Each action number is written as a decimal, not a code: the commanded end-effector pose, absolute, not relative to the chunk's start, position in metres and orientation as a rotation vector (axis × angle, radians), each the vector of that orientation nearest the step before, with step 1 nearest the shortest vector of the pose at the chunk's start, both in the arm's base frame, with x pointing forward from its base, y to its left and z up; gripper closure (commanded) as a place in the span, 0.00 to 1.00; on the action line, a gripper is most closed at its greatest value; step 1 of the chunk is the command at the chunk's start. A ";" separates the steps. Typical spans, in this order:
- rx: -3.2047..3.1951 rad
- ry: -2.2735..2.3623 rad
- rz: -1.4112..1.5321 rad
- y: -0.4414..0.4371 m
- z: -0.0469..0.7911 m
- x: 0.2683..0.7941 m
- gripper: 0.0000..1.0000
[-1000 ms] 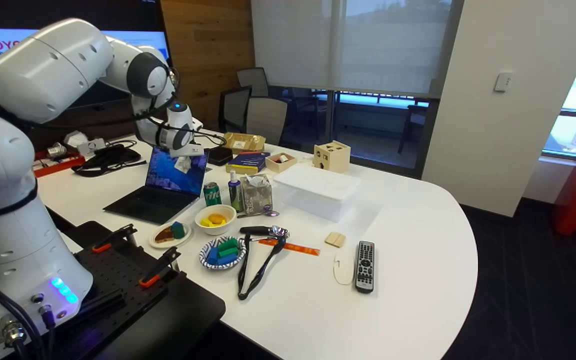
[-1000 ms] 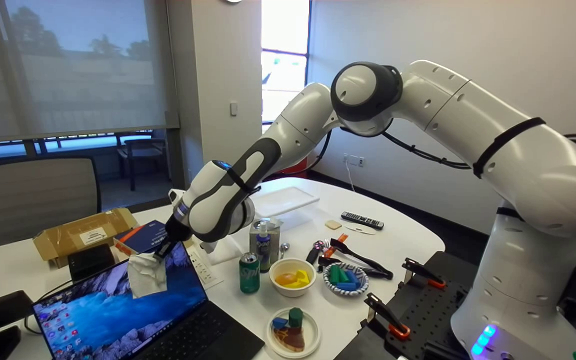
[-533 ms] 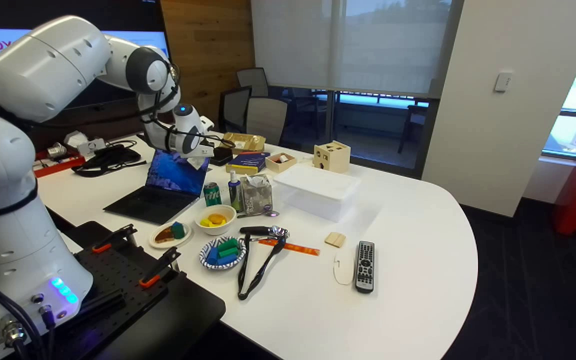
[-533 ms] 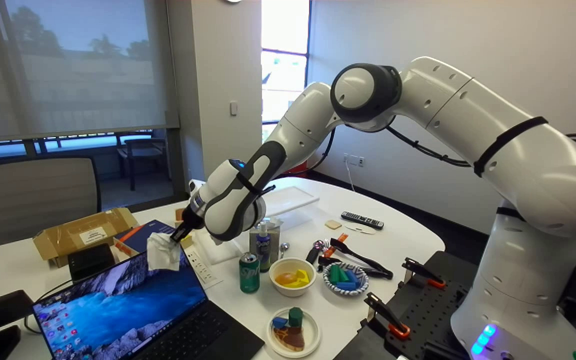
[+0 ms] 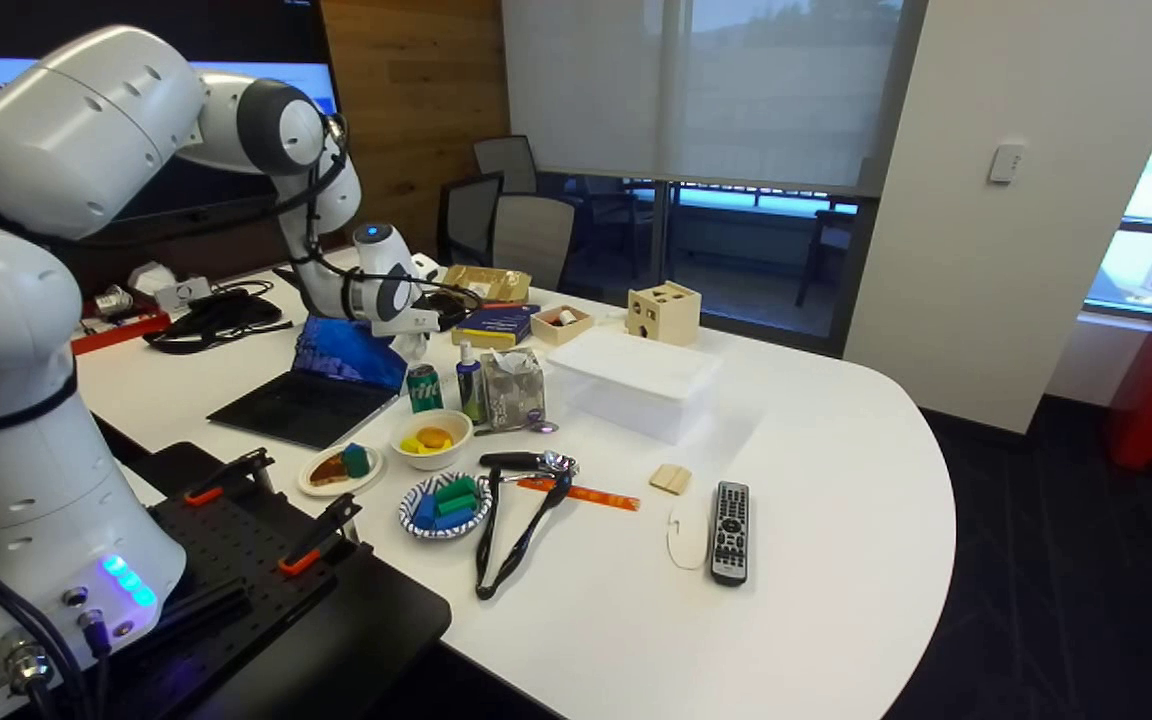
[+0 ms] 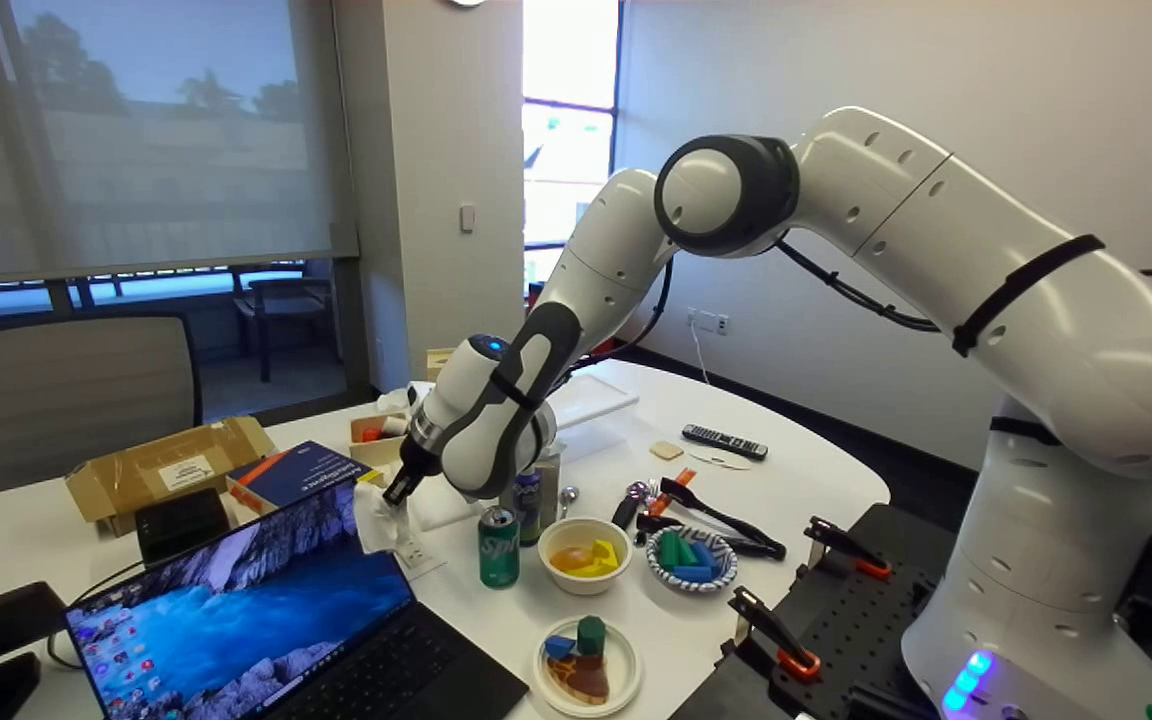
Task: Use the white napkin to wipe the laptop screen.
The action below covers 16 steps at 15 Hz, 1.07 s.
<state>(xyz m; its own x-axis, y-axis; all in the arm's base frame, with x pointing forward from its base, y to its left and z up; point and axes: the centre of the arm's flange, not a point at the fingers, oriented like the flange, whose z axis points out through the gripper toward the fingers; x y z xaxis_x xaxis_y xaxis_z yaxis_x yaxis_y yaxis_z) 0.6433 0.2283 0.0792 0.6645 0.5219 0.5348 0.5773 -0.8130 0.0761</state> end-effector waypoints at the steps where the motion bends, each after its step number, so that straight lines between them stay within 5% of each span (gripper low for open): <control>1: -2.809 -0.966 -0.681 0.230 0.072 0.620 1.00; 9: -2.743 -1.126 -0.411 0.258 0.049 0.586 1.00; 16: -2.627 -1.194 -0.464 0.300 0.058 0.578 1.00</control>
